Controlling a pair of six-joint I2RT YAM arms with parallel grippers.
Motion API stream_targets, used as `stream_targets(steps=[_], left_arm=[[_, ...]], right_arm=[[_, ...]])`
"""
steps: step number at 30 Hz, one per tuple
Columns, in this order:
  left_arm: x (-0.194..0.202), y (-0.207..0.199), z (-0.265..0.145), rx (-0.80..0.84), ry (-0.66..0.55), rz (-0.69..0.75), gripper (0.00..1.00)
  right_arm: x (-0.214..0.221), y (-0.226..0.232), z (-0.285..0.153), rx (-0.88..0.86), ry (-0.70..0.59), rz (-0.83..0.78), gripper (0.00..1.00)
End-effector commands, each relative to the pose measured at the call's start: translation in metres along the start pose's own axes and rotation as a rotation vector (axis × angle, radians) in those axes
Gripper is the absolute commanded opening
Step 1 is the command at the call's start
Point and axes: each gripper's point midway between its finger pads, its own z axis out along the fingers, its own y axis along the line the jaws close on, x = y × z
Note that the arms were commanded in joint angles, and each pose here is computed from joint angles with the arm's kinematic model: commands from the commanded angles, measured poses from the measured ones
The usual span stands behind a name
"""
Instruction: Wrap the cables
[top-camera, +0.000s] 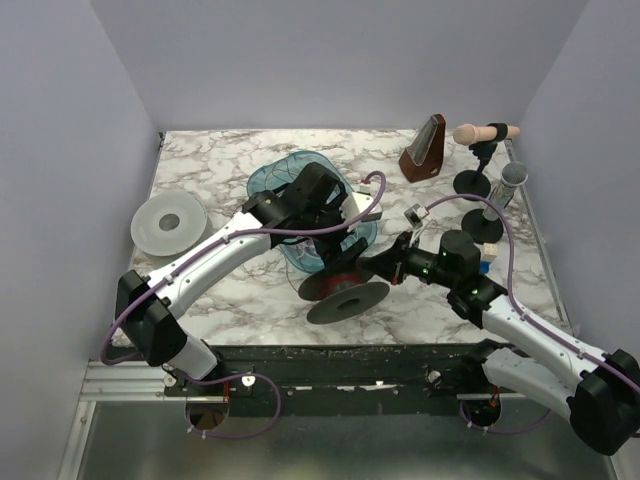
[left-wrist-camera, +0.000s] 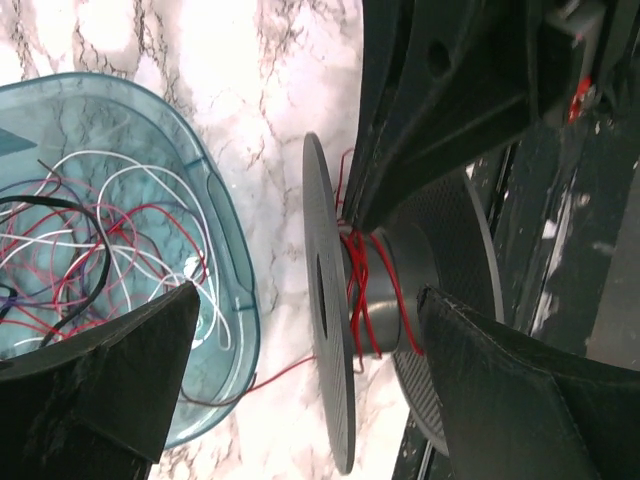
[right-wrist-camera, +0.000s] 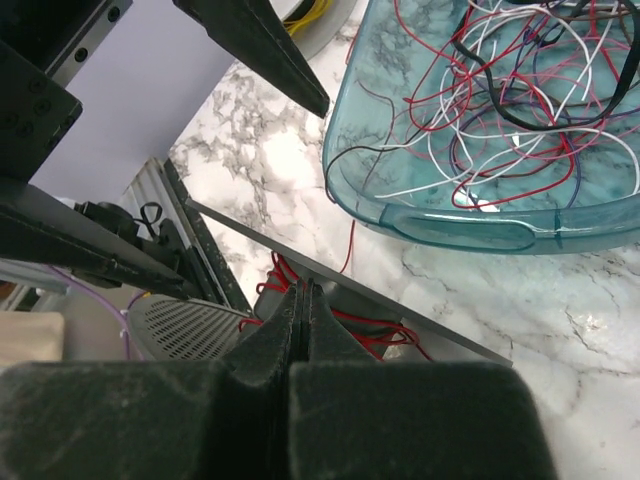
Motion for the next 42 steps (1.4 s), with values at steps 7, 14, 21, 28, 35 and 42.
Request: stream_targets(steps=[7, 14, 21, 28, 35, 42], left_arm=[[0.008, -0.004, 0.029, -0.056, -0.018, -0.227, 0.84], [0.034, 0.004, 0.031, -0.142, 0.027, -0.281, 0.72], [0.05, -0.004, 0.038, -0.121, 0.048, -0.306, 0.56], [0.052, -0.009, 0.038, -0.096, 0.051, -0.312, 0.06], [0.067, -0.016, 0.035, -0.091, 0.081, -0.325, 0.0], [0.05, -0.001, 0.021, -0.18, 0.065, -0.317, 0.0]], right_arm=[[-0.008, -0.001, 0.012, 0.067, -0.057, 0.151, 0.01], [-0.002, -0.003, 0.014, 0.098, -0.083, 0.273, 0.01], [0.003, -0.002, 0.021, 0.125, -0.043, 0.269, 0.01], [0.009, -0.01, 0.022, 0.163, -0.043, 0.292, 0.01], [0.006, -0.009, 0.024, 0.164, -0.041, 0.275, 0.01], [-0.002, -0.008, 0.023, 0.187, 0.004, 0.194, 0.46]])
